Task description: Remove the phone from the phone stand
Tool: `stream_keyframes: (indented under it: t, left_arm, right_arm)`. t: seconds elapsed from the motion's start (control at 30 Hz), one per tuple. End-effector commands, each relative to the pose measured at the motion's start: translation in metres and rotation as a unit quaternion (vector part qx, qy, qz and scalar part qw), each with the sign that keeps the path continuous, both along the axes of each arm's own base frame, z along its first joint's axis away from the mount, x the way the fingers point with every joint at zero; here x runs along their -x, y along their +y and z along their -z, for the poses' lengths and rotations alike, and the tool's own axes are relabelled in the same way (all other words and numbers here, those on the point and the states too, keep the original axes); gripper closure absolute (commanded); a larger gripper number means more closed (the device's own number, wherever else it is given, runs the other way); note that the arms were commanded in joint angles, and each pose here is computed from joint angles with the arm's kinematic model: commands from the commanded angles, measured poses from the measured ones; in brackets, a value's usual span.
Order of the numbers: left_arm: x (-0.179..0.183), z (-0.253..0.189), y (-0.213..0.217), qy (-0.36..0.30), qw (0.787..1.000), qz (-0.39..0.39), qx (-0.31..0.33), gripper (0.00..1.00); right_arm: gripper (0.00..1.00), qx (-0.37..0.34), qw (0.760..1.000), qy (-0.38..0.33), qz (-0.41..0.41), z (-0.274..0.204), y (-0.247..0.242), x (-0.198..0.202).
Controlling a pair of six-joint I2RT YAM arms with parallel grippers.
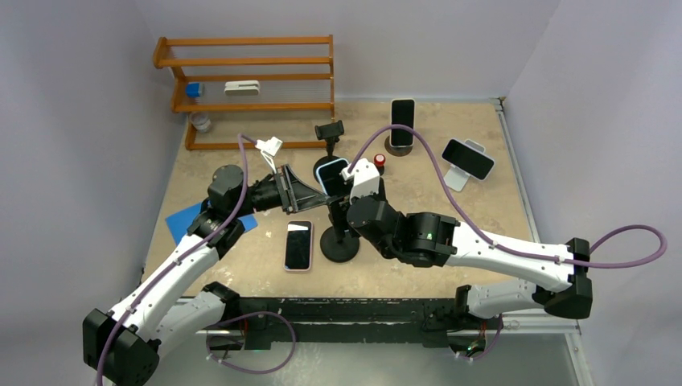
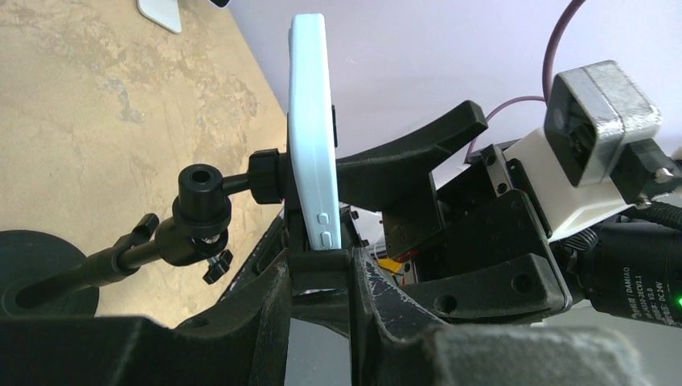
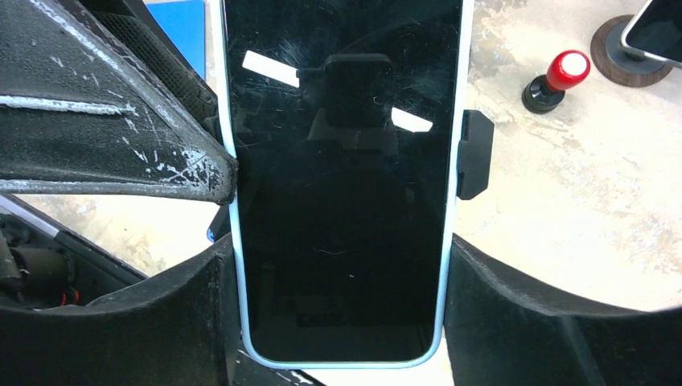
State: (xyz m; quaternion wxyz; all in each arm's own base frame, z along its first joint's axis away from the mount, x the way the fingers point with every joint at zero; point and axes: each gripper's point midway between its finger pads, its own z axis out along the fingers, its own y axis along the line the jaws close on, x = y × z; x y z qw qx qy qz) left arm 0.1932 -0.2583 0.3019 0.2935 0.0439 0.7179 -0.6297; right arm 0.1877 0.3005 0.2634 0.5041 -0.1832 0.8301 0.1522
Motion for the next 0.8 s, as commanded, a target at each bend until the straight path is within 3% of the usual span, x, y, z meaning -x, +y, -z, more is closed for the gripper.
stream_keyframes:
  t: [0.0,0.2,0.23,0.27,0.77]
  left_arm:
    - [0.008,-0.006,0.000,-0.018,1.000,0.014,0.004,1.00]
    - [0.011,-0.006,0.002,-0.028,0.999,0.015,0.002,1.00]
    - [0.011,-0.007,0.002,-0.031,0.999,0.014,0.002,1.00]
    - [0.011,-0.006,0.002,-0.032,0.999,0.014,0.001,1.00]
    - [0.009,0.009,0.006,-0.049,0.999,-0.002,0.004,1.00]
  right_arm:
    - [0.44,-0.031,0.999,-0.020,0.021,-0.024,-0.007,-0.007]
    - [0.73,-0.032,0.999,-0.022,0.030,-0.023,-0.021,-0.010]
    - [0.82,-0.032,0.999,-0.021,0.032,-0.022,-0.023,-0.011]
    - [0.98,-0.033,0.999,-0.019,0.037,-0.020,-0.025,-0.012]
    - [1.00,-0.040,0.997,0.004,0.062,-0.001,-0.044,-0.018]
